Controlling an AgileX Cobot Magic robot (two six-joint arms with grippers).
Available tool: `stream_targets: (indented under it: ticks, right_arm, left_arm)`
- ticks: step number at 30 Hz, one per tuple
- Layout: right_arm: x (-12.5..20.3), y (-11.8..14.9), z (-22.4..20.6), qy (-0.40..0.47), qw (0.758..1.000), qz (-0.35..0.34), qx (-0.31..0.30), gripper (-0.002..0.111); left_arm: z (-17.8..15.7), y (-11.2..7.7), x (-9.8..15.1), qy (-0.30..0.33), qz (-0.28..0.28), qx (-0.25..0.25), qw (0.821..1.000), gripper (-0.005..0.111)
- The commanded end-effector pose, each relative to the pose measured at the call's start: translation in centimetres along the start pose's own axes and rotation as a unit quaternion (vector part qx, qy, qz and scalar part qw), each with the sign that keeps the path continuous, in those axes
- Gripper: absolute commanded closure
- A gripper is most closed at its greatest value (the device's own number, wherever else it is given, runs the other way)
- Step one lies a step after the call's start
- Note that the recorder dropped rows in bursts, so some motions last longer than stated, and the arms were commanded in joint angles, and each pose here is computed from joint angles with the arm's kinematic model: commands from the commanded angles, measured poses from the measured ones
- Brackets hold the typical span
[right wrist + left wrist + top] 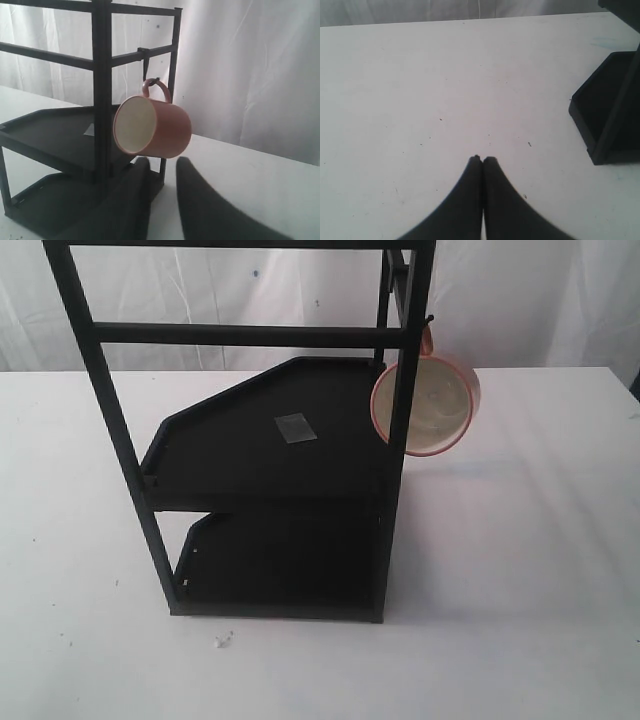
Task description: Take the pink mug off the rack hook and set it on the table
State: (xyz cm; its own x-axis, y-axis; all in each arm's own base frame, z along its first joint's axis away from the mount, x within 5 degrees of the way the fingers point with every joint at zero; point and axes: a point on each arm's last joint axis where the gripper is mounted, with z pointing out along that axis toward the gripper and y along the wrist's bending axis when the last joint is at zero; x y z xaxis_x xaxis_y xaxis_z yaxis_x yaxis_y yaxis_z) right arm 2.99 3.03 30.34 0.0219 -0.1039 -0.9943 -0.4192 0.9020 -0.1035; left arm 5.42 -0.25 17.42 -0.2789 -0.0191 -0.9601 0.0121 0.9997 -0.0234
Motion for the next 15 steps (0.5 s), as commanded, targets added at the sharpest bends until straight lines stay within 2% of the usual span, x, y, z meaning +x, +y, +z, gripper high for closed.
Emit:
stream_targets:
  ticks: [1, 4, 7, 15]
  right_arm:
    - [-0.2, -0.2, 0.7, 0.005, 1.0, -0.006, -0.002, 0.069]
    - [-0.3, -0.4, 0.8, 0.003, 1.0, -0.007, 0.003, 0.059]
    - [-0.3, -0.4, 1.1, 0.007, 1.0, -0.007, 0.004, 0.053]
    - [-0.4, -0.6, 2.1, 0.042, 0.999, -0.023, -0.01, 0.052]
  left_arm:
    - [0.0, 0.0, 0.1, -0.003, -0.001, -0.001, 1.0, 0.107]
    - [0.0, 0.0, 0.1, -0.003, -0.001, -0.001, 1.0, 0.107]
    - [0.0, 0.0, 0.1, -0.003, -0.001, -0.001, 1.0, 0.107]
    - [0.0, 0.0, 0.1, -0.003, -0.001, -0.001, 1.0, 0.107]
